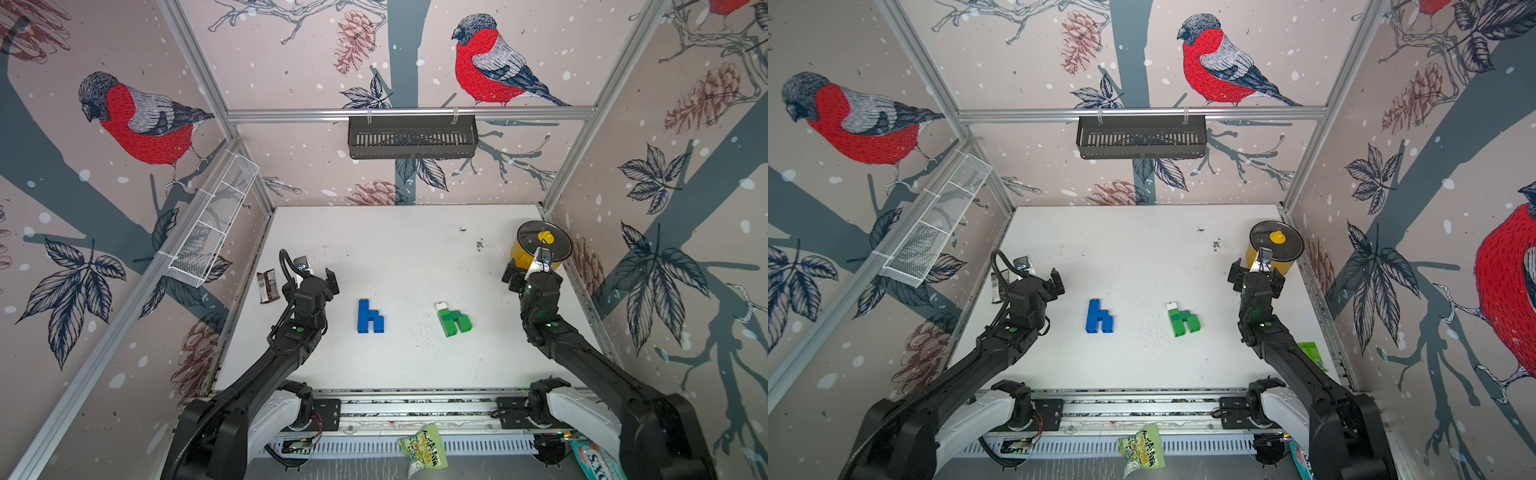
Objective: Assemble the letter h with lego
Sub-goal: Reset both arms
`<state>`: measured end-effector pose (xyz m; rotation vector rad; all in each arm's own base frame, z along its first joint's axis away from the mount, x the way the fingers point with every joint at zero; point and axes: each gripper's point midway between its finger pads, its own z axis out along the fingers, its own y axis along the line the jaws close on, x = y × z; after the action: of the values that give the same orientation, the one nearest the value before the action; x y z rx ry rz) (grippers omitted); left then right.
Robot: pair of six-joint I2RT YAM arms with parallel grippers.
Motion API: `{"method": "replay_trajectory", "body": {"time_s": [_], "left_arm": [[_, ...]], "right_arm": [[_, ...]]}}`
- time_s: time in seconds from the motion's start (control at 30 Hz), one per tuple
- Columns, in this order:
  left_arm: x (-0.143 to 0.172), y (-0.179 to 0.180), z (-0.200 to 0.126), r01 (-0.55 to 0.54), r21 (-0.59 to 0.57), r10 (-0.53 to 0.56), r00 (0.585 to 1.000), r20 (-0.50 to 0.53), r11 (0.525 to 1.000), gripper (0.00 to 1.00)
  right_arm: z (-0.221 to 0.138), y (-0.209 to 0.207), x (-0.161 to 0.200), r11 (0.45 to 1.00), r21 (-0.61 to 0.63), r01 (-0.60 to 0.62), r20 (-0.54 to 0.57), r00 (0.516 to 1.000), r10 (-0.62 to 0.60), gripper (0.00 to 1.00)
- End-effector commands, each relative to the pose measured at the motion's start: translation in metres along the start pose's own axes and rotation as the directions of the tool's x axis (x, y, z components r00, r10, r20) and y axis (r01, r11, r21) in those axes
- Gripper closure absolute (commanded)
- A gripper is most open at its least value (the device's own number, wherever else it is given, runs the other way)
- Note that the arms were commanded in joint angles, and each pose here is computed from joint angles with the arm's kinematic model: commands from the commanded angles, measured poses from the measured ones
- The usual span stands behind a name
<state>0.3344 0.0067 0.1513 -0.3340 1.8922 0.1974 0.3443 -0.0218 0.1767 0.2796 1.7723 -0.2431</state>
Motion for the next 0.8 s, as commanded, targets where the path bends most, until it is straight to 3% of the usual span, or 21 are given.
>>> {"method": "replay_trajectory", "body": {"time_s": [0.0,0.1,0.23,0.47,0.6,0.77], "left_arm": [[-0.016,0.008,0.012,0.009,-0.03,-0.007,0.997,0.08,1.0,0.02],[-0.009,0.012,0.021,-0.017,-0.042,0.021,0.995,0.099,0.999,0.02],[0.007,0.008,0.034,-0.048,-0.039,0.052,0.994,0.093,0.998,0.02],[-0.004,0.008,0.045,-0.041,0.008,0.039,0.988,0.15,0.999,0.02],[-0.003,0.019,0.034,-0.009,0.022,0.004,0.974,0.228,1.0,0.02],[0.009,0.004,0.045,-0.063,0.08,0.045,0.977,0.207,0.995,0.02]], "right_arm": [[0.002,-0.012,-0.017,0.999,0.032,-0.041,0.135,0.99,0.036,0.0],[0.005,-0.009,-0.009,1.0,-0.001,-0.01,0.174,0.985,0.011,0.0],[0.02,-0.012,0.014,1.0,0.009,-0.02,0.127,0.992,0.019,0.0],[0.03,-0.004,0.039,0.999,-0.049,-0.005,0.109,0.994,0.011,0.0],[0.035,-0.002,0.043,0.998,-0.063,0.004,0.096,0.995,0.002,0.0],[0.037,-0.001,0.043,0.996,-0.09,-0.003,0.081,0.997,0.011,0.01]]}}
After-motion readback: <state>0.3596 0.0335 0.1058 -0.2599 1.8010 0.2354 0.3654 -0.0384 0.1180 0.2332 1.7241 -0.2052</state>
